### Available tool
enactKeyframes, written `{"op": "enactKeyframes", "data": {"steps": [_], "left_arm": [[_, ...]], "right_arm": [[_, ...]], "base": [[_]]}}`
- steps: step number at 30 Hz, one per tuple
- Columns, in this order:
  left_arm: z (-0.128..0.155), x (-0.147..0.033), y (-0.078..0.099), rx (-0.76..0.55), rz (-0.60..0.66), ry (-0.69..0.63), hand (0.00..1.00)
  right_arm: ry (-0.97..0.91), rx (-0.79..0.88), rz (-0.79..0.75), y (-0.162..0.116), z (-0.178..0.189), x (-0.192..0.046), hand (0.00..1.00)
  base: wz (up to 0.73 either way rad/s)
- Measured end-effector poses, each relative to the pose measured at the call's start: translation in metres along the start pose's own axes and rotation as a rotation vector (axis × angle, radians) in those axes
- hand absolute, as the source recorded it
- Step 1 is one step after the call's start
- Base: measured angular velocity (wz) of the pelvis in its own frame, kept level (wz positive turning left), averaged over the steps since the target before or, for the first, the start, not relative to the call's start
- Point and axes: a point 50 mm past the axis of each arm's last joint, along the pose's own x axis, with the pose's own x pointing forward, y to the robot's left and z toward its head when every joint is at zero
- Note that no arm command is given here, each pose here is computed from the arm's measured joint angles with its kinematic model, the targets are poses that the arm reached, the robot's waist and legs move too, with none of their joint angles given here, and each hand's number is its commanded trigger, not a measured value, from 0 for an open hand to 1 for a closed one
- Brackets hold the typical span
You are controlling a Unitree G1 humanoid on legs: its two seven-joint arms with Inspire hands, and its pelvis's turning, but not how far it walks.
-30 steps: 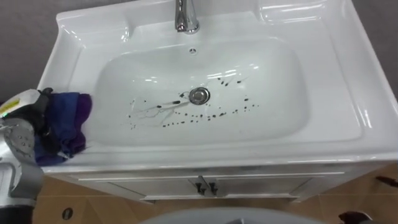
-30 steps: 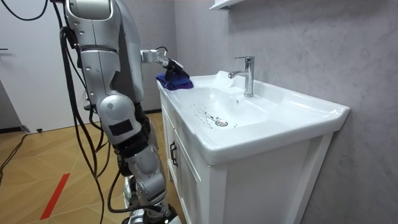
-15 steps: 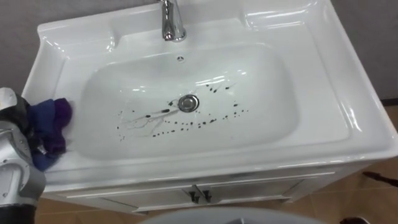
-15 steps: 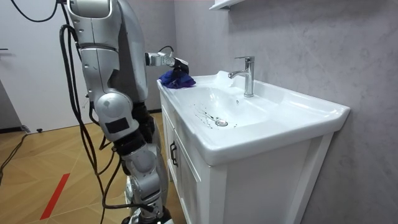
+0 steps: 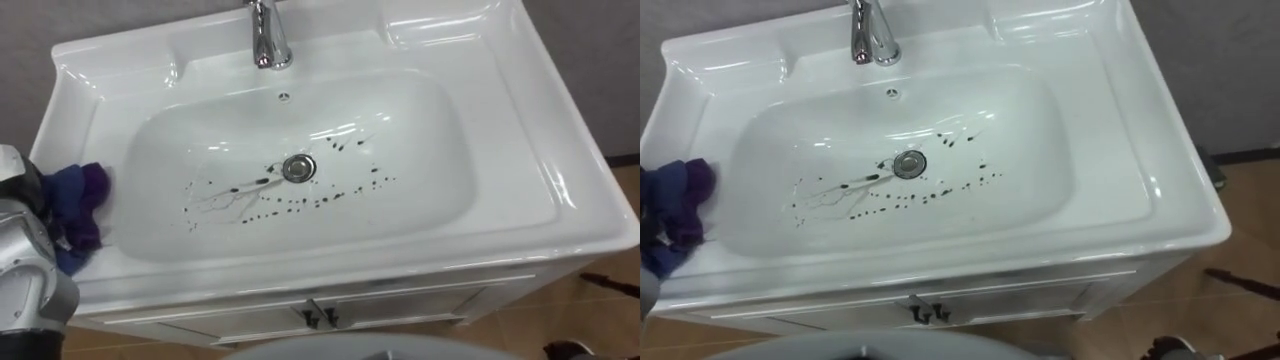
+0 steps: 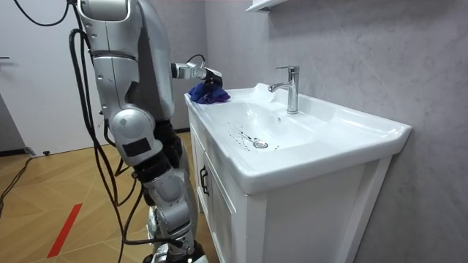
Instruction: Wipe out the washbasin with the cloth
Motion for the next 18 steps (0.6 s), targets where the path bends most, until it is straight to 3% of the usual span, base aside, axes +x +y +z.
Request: {"op": "enactKeyframes", "data": {"steps": [6, 18], "left_arm": [[0.003, 0.001, -0.007, 0.012, 0.037, -0.003, 1.0], [0.015, -0.008, 0.005, -0.002, 0.121, -0.117, 1.0]], "right_arm": [[0.005, 0.001, -0.01, 0.001, -0.002, 0.0, 0.0], [-0.016, 0.032, 0.018, 0.008, -0.002, 0.0, 0.0]], "base": [[0.05], [0.06]]}}
